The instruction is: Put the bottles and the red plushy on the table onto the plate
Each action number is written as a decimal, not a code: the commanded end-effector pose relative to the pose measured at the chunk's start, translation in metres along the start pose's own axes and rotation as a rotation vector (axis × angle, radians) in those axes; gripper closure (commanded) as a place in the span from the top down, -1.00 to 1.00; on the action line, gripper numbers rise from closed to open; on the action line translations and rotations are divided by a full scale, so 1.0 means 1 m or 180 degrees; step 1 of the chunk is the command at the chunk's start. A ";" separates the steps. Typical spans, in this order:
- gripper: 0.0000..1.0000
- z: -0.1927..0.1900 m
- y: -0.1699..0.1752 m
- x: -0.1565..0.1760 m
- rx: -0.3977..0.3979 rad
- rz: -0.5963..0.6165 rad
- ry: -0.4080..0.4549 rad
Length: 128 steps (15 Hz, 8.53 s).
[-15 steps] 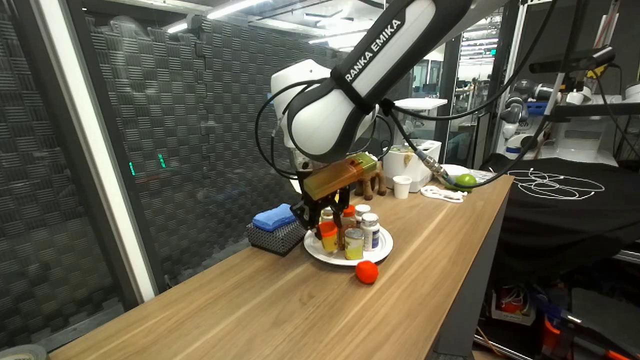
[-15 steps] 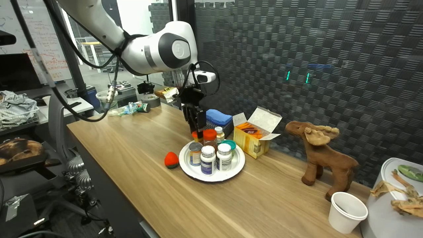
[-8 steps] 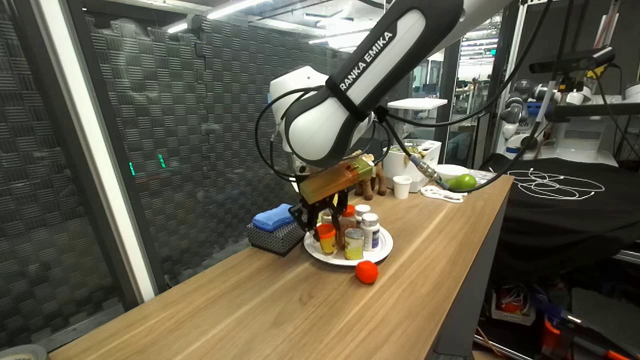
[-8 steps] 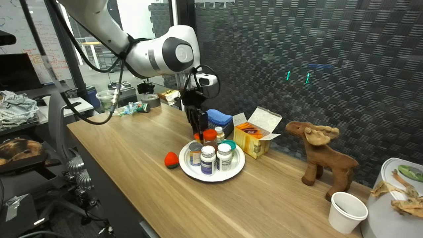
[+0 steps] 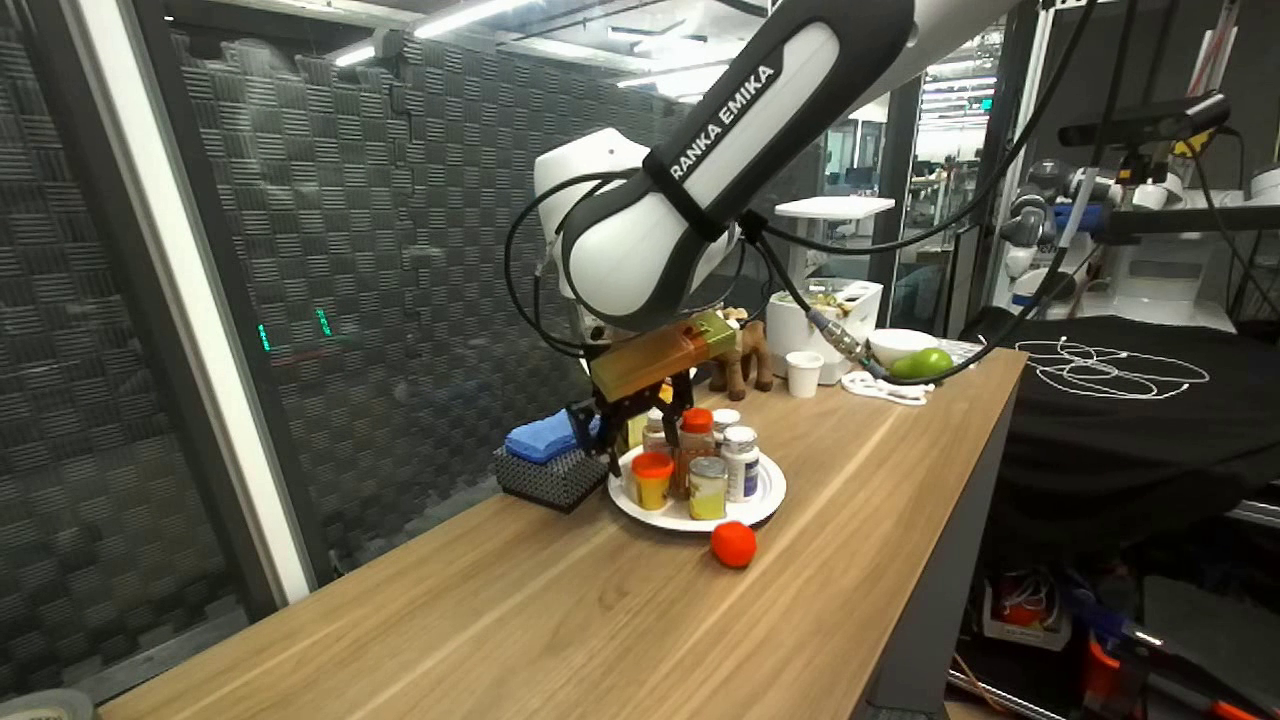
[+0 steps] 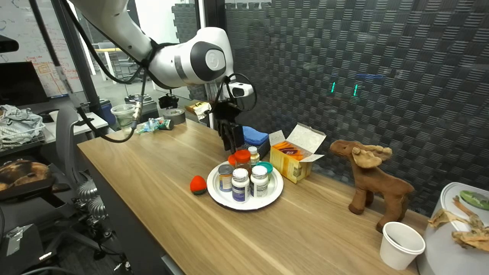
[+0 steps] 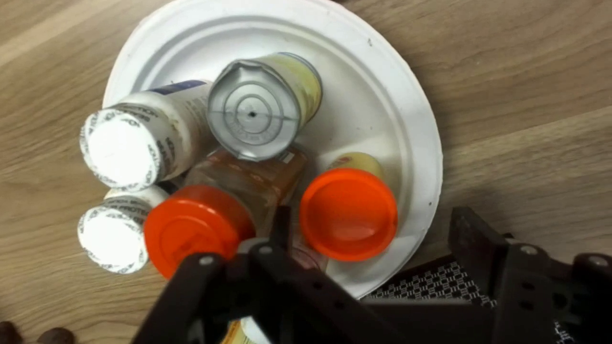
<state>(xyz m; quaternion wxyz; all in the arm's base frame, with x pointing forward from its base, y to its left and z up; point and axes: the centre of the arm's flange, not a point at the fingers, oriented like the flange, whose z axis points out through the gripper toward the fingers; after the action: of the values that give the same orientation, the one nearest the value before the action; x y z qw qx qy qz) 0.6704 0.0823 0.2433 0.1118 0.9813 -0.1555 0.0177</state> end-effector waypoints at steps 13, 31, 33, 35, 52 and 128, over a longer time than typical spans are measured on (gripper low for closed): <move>1.00 -0.120 0.006 -0.020 0.0070 -0.0047 0.0540; 1.00 -0.186 0.045 -0.147 0.0156 -0.0811 0.0034; 1.00 -0.175 0.046 -0.154 0.0269 -0.0738 0.0101; 1.00 -0.159 0.048 -0.164 0.0337 -0.0713 0.0150; 1.00 0.043 0.041 -0.150 0.0515 0.0406 0.0264; -0.47 0.036 -0.051 -0.112 -0.0144 0.1214 0.1245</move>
<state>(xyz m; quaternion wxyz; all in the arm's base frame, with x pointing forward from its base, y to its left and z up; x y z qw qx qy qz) 0.5662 0.1559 0.1867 0.1434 0.9193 -0.3012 0.2088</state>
